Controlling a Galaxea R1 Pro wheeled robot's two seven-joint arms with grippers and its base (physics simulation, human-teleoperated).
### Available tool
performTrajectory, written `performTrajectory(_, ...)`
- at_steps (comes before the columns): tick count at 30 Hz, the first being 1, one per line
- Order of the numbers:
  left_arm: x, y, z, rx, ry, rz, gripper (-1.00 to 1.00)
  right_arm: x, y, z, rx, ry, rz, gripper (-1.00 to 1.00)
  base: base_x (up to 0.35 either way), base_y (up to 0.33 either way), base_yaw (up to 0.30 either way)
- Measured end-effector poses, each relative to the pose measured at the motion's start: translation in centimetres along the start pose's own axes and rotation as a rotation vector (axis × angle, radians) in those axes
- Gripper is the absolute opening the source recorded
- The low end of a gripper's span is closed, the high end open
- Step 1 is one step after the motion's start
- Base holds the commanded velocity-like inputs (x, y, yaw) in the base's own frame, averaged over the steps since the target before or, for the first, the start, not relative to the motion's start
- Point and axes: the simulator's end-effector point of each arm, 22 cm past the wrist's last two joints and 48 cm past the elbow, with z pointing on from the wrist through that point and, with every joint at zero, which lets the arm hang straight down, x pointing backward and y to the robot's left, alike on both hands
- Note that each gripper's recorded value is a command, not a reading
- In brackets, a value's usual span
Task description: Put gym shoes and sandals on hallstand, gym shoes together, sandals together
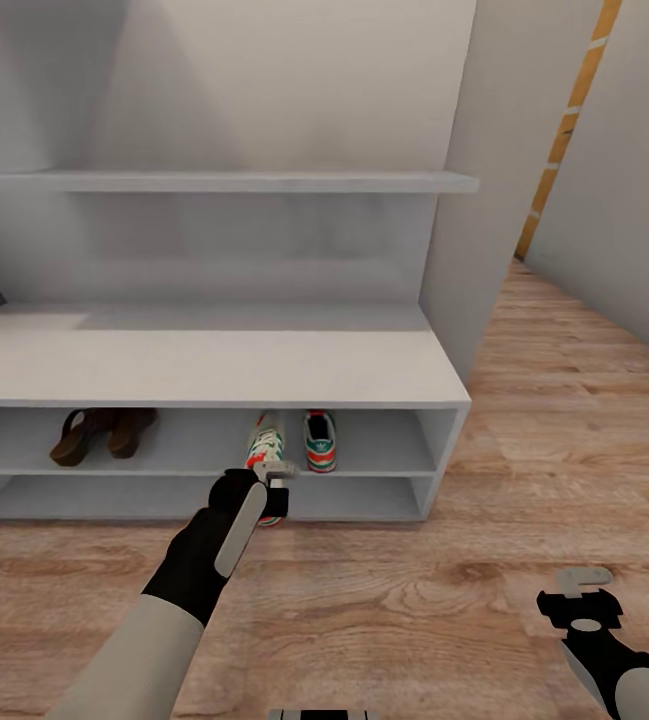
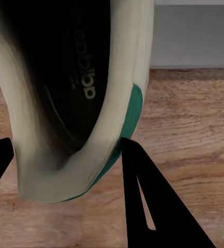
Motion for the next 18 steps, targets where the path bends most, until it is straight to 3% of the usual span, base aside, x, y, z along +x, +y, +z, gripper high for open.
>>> performTrajectory(18, 0.04, -0.01, 0.02, 0.0, 0.001, 0.001, -1.0, -0.02, 0.25, -0.04, -0.003, 0.0, 0.002, 1.0, 0.123, 0.0, 0.0)
